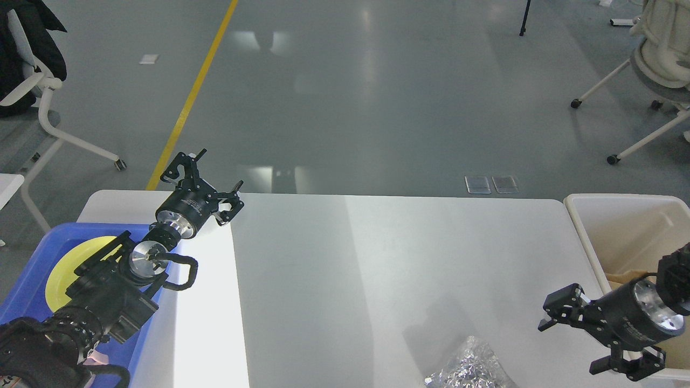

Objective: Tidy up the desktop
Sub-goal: 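Move the right gripper toward the foil bag nearest the robot, then close the right gripper on the second foil bag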

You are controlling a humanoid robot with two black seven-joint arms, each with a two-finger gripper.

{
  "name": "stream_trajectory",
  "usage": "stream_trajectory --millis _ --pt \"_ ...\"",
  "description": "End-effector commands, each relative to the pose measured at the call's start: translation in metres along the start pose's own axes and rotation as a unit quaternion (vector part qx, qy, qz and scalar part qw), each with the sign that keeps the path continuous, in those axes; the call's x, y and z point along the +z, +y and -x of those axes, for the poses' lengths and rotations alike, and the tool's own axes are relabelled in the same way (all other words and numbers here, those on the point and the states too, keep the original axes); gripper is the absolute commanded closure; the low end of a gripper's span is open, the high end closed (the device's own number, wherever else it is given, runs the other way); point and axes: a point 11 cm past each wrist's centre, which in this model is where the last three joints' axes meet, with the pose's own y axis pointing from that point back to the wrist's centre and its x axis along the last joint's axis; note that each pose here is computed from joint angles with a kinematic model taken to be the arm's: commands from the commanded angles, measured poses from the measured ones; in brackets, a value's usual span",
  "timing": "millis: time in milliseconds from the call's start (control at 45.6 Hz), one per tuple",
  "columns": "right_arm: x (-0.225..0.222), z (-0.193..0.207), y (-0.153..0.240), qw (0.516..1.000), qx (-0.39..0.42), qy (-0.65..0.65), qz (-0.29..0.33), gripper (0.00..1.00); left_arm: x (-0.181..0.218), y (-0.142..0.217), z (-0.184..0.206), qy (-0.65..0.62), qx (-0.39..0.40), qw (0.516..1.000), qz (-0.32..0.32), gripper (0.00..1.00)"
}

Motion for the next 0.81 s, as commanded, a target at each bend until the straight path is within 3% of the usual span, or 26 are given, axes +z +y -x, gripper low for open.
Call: stream_trajectory --millis 0,394,789 --pt "0.029 0.022 -0.015 0.999 -0.033 -0.025 0.013 0.0 0.0 0.0 0.0 -0.001 0.0 1.0 0.0 0.01" --pt "0.072 0.054 -0.047 0.996 -0.045 -0.058 0.051 0.0 -0.001 0.0 0.0 0.0 0.0 1.0 -0.001 0.01" --pt "0.088 0.084 -0.087 0.991 -0.061 -0.114 0.036 0.0 0.0 0.0 0.0 -0.001 0.0 1.0 0.0 0.01"
